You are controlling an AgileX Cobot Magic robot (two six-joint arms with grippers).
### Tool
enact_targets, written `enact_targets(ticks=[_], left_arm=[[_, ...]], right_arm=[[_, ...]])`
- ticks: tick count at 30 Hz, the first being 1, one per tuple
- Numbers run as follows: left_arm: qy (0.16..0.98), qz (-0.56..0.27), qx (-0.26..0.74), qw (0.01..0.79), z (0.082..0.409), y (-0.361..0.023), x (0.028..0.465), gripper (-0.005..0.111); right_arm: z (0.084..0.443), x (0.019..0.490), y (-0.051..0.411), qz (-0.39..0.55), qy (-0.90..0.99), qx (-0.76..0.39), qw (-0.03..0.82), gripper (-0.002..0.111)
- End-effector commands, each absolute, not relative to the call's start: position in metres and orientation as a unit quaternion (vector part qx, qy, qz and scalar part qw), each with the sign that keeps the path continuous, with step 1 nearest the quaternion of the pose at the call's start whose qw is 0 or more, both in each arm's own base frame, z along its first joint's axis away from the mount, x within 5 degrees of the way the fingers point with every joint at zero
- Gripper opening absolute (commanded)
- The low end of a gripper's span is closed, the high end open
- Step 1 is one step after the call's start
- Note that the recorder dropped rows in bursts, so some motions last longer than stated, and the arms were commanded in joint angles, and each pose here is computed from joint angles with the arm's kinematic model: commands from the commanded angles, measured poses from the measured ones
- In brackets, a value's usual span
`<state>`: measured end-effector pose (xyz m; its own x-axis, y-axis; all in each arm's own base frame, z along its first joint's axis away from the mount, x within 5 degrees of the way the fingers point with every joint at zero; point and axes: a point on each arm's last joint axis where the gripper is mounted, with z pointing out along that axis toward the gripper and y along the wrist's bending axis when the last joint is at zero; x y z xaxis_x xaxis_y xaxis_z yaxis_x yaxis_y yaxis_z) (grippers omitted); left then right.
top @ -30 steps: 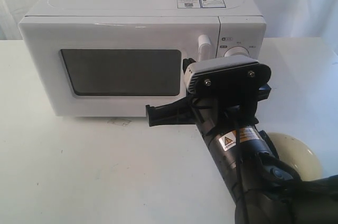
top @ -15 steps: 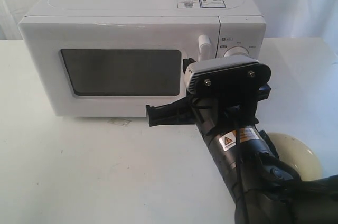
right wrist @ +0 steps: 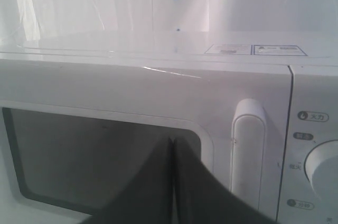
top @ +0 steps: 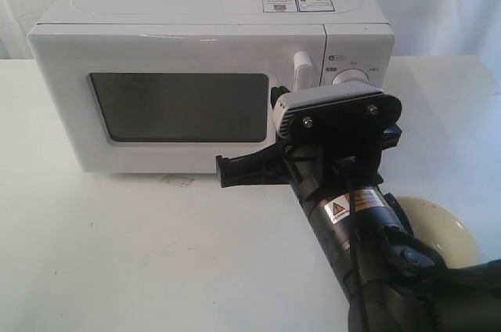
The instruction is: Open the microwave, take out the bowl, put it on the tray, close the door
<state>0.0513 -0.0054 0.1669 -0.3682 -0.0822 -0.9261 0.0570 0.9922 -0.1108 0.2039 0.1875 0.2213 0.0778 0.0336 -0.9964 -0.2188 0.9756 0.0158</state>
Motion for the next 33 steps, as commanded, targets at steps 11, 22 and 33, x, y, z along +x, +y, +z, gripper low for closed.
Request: enact_targets(ticks=[11,22,33], left_arm=[[0.827,-0.055,-0.004,0.559,0.165,-0.005,0.051,0.0],[0.827,-0.055,-0.004,0.559,0.165,-0.005,0.051,0.0],[0.827,-0.055,-0.004,0.559,0.165,-0.005,0.051,0.0]], right_arm=[[0.223,0.203,0.186,0.084,0.669,-0.07,0.735,0.0],[0.223,0.203,0.186,0.084,0.669,-0.07,0.735,0.0],[0.244,0.196,0.18,0.112,0.664,-0.057,0.737,0.0]])
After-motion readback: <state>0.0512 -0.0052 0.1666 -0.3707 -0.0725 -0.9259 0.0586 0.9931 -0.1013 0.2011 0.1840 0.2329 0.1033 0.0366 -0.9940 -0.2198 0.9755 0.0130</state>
